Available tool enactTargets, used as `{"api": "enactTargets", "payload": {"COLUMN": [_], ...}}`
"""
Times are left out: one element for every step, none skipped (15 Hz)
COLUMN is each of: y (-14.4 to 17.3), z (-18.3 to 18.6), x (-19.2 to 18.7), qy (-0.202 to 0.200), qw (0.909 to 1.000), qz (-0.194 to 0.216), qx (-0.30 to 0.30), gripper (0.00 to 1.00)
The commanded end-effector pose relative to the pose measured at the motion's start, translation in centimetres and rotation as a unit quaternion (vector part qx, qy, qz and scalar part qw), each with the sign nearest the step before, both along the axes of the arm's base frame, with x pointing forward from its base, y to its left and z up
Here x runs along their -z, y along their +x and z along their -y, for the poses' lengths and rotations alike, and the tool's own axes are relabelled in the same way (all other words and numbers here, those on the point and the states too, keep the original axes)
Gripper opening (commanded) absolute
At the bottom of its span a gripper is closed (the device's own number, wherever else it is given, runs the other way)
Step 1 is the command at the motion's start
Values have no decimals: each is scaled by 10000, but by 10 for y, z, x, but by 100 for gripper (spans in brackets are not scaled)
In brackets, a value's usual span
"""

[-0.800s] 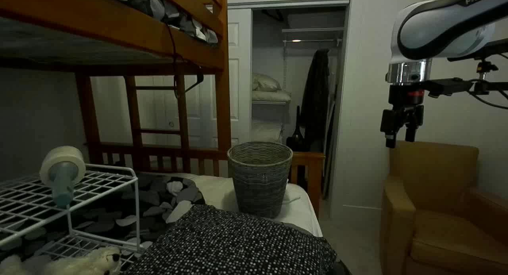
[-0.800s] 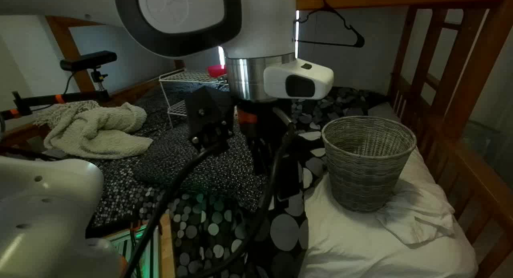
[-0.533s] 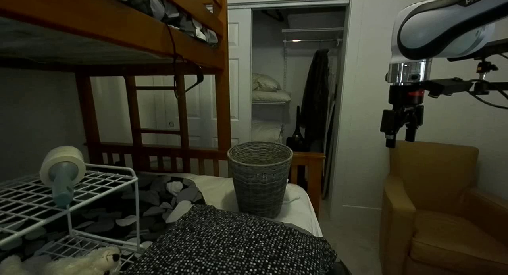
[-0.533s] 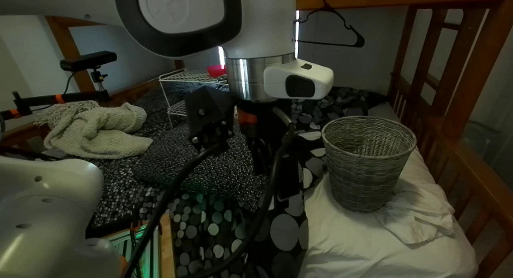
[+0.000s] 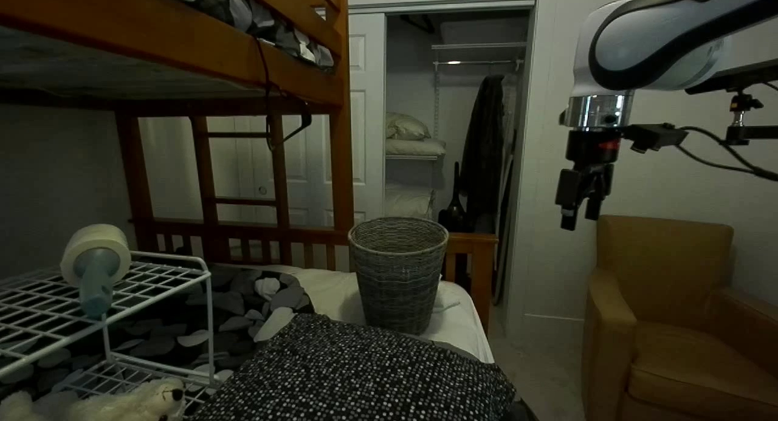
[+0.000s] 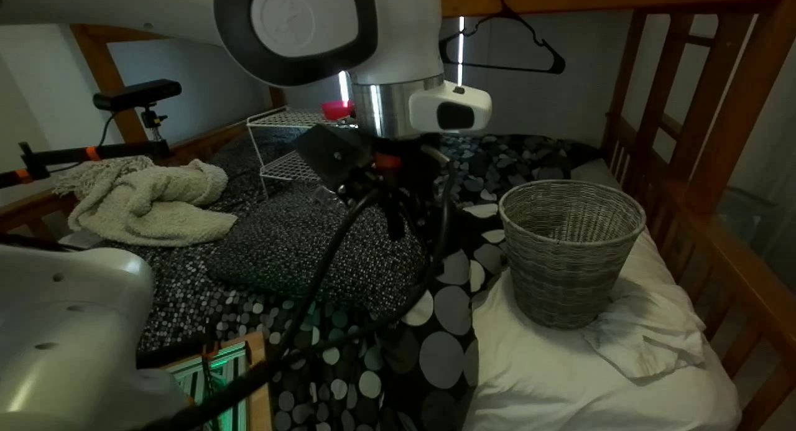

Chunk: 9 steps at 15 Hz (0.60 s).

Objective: Move the cable in the plastic to the top rack

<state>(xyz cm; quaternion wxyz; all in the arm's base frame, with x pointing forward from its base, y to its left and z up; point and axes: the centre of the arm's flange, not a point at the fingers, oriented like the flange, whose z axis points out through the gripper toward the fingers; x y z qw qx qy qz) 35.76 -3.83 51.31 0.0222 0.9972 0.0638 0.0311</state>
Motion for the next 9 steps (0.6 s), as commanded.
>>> {"api": "enactTargets", "payload": {"y": [16, 6, 6, -1, -12, -18, -26, -33, -36], "z": [-103, -136, -167, -198, -225, -253, -277, -298, -311], "x": [6, 6, 5, 9, 6, 11, 12, 13, 13], "qy": [155, 171, 208, 235, 260, 289, 309, 336, 359], "qw": [9945, 9906, 9855, 9794, 9723, 9643, 9554, 9460, 9361], "qz": [95, 108, 109, 101, 92, 99, 111, 108, 124], "qx": [-1030, -1355, -1678, -2002, -2321, -2632, -2935, -3222, -3497], "gripper": [100, 100, 100, 100, 100, 100, 100, 100, 100]}}
